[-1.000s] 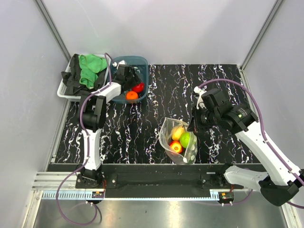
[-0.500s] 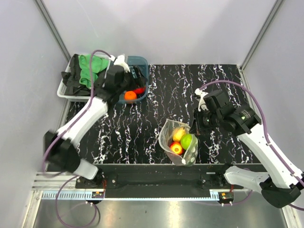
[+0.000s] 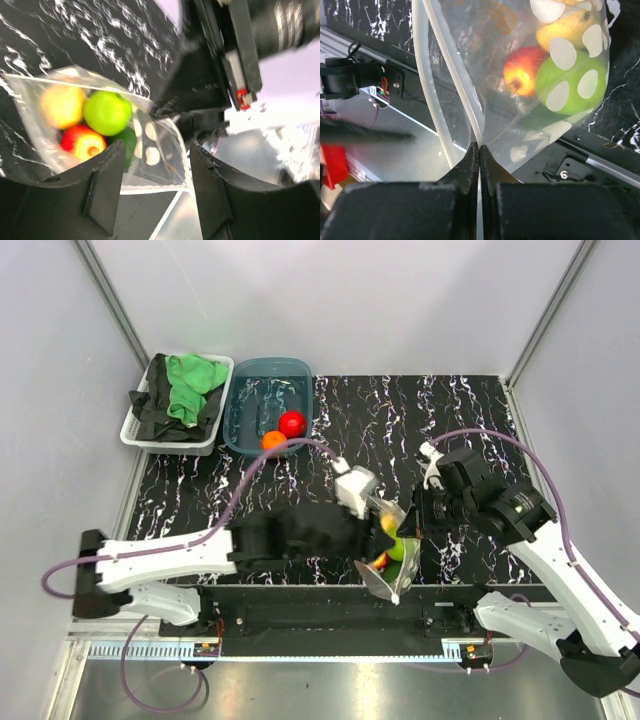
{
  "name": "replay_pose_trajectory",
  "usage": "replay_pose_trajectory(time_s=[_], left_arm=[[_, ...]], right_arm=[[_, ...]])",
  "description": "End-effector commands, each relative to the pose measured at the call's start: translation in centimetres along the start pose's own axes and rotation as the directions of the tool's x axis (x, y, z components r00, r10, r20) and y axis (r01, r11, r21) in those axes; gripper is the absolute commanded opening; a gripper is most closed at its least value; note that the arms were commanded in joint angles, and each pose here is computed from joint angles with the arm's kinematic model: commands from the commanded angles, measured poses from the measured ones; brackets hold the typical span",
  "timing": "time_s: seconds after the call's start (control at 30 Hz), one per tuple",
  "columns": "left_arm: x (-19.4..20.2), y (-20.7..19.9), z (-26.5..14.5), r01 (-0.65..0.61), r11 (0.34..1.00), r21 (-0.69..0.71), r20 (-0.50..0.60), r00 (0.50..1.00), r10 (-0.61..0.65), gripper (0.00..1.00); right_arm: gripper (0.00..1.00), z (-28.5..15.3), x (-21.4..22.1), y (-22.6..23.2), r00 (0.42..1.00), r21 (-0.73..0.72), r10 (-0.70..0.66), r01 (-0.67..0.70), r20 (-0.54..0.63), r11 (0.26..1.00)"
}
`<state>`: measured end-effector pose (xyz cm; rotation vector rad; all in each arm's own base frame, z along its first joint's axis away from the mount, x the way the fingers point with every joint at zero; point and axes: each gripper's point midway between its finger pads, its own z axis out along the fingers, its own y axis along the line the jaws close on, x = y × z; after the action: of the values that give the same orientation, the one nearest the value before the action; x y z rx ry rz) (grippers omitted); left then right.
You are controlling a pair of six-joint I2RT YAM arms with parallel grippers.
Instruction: Open the zip-top bag and remove the fake food
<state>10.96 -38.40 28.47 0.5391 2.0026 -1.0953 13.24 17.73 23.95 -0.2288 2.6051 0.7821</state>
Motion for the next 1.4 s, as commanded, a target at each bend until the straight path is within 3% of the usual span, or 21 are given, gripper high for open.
replay_pose_trajectory(time_s=[0.0, 0.2, 0.5, 0.77, 0.97, 1.1, 1.17, 1.2, 1.37], left_arm=[[-0.7, -2.4, 1.9, -0.127, 0.991, -0.047, -0.013, 0.992, 0.127, 0.47], [-0.1, -1.3, 3.2, -0.164, 0.977, -0.132, -0.06, 0.986, 0.158, 0.29], [2.6, 0.1, 2.6, -0.195, 0.976, -0.099, -0.115, 0.976, 0.184, 0.35], [4.3, 3.9, 6.1, -0.117, 0.986, -0.118, -0.206, 0.974, 0.091, 0.29], [6.4, 1.6, 9.6, -0.097, 0.995, 0.04, -0.266, 0.958, 0.104, 0.33], [8.7, 2.3, 12.2, -0.109, 0.994, 0.031, -0.336, 0.935, 0.113, 0.34], [8.9, 2.5, 12.7, -0.106, 0.994, 0.017, -0.338, 0.935, 0.105, 0.39], [9.0, 2.7, 13.1, -0.104, 0.995, 0.009, -0.341, 0.935, 0.101, 0.49], [7.8, 4.4, 13.3, -0.095, 0.993, -0.075, -0.311, 0.948, 0.067, 0.53]], right_arm=[[0.0, -0.7, 0.4, 1.4, 0.999, -0.079, 0.045, -0.044, 0.016, 0.996], [0.0, -2.1, 1.1, 1.8, 0.994, -0.115, 0.101, -0.095, 0.05, 0.989], [0.0, -2.5, 2.1, 1.1, 0.991, -0.098, 0.13, -0.125, 0.043, 0.987], [0.0, -2.4, 3.0, -0.1, 0.991, -0.056, 0.128, -0.126, 0.035, 0.991], [0.0, -2.5, 3.3, -0.9, 0.993, -0.016, 0.113, -0.113, 0.035, 0.994], [0.0, -2.8, 3.1, -1.6, 0.994, 0.024, 0.1, -0.102, 0.05, 0.995], [0.0, -2.8, 3.0, -1.8, 0.995, 0.037, 0.091, -0.093, 0.051, 0.995], [0.0, -2.7, 3.0, -1.8, 0.995, 0.04, 0.087, -0.089, 0.05, 0.995], [0.0, -2.1, 1.1, -1.0, 0.998, 0.029, 0.02, -0.021, 0.056, 0.999]])
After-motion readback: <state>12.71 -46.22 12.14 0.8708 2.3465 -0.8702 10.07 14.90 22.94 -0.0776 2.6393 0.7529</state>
